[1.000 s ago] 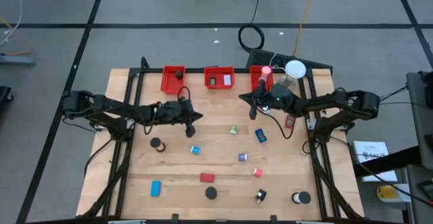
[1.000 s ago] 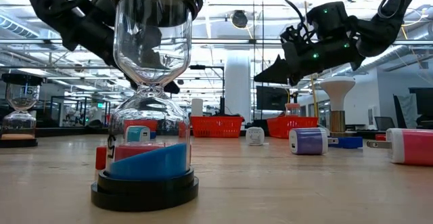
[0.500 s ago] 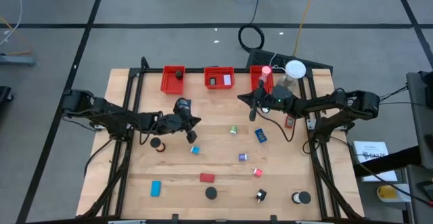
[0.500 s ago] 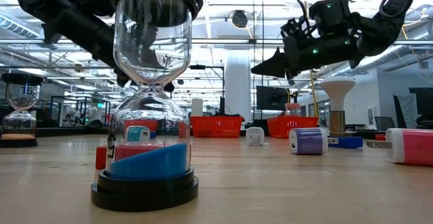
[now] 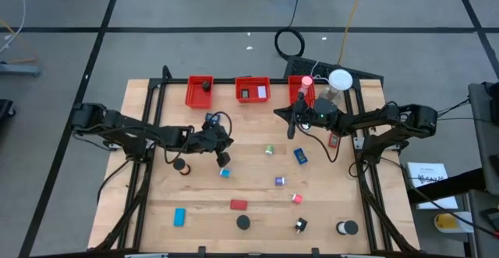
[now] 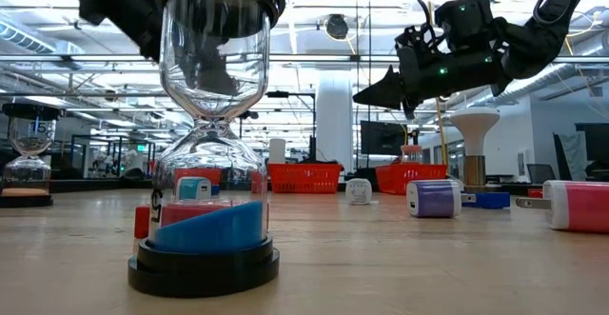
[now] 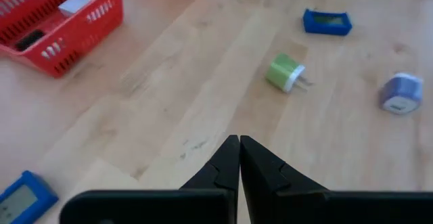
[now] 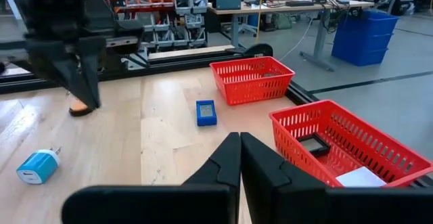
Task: Pick & Place Office items
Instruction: Put the blue charger adapter into the left red bin
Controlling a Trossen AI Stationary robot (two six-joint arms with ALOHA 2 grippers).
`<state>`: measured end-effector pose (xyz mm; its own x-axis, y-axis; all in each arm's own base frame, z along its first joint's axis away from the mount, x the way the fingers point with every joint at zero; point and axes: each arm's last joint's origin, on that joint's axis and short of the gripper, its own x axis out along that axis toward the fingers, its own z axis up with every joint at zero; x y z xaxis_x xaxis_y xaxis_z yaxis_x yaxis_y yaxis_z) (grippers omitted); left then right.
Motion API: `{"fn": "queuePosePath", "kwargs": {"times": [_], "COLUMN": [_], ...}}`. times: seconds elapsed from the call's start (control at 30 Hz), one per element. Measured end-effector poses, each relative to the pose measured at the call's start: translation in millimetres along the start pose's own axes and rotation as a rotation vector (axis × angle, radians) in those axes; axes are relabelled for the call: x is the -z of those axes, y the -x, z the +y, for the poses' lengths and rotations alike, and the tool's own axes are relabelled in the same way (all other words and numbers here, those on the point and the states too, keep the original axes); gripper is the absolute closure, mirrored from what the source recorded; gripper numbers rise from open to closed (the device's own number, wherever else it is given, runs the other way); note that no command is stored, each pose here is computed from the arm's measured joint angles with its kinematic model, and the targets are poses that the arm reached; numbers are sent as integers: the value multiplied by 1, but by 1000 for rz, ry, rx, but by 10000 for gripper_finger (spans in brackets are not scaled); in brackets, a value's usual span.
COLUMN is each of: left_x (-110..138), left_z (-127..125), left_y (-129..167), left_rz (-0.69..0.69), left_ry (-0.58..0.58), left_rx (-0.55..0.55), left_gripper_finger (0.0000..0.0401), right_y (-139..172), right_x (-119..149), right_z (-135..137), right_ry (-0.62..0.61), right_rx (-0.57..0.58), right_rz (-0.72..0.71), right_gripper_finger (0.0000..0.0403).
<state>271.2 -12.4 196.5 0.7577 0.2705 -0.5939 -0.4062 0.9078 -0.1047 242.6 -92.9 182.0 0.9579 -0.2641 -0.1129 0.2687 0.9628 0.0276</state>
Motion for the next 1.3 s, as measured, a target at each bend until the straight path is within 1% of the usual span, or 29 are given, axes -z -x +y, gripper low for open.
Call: {"fn": "queuePosePath", "kwargs": {"times": [0.13,0.2,0.27,0.4,0.6,0.77,0.87,1.0,1.3], "left_x": [-6,-4,0,10,22,35,45,54,65], "left_z": [-5,-7,-10,-17,-29,-40,-43,-46,-50], "left_y": [2,3,4,8,15,4,-6,-15,-16], "left_rz": [40,65,94,159,203,239,275,304,369], "left_ry": [11,23,13,-36,-146,-211,-271,-305,-360], "left_rx": [93,125,135,145,158,169,163,175,189], "left_gripper_finger": [371,354,333,284,214,172,159,149,156], "right_y": [0,0,0,0,0,0,0,0,0], "right_x": [0,0,0,0,0,0,1,1,1], "right_z": [0,0,0,0,0,0,0,0,0], "right_ry": [1,1,1,1,11,12,17,27,27], "right_rx": [0,0,1,1,2,2,2,2,2], "right_rz": [0,0,1,3,3,6,8,8,8], "right_gripper_finger": [402,402,401,402,401,402,401,402,402]}}
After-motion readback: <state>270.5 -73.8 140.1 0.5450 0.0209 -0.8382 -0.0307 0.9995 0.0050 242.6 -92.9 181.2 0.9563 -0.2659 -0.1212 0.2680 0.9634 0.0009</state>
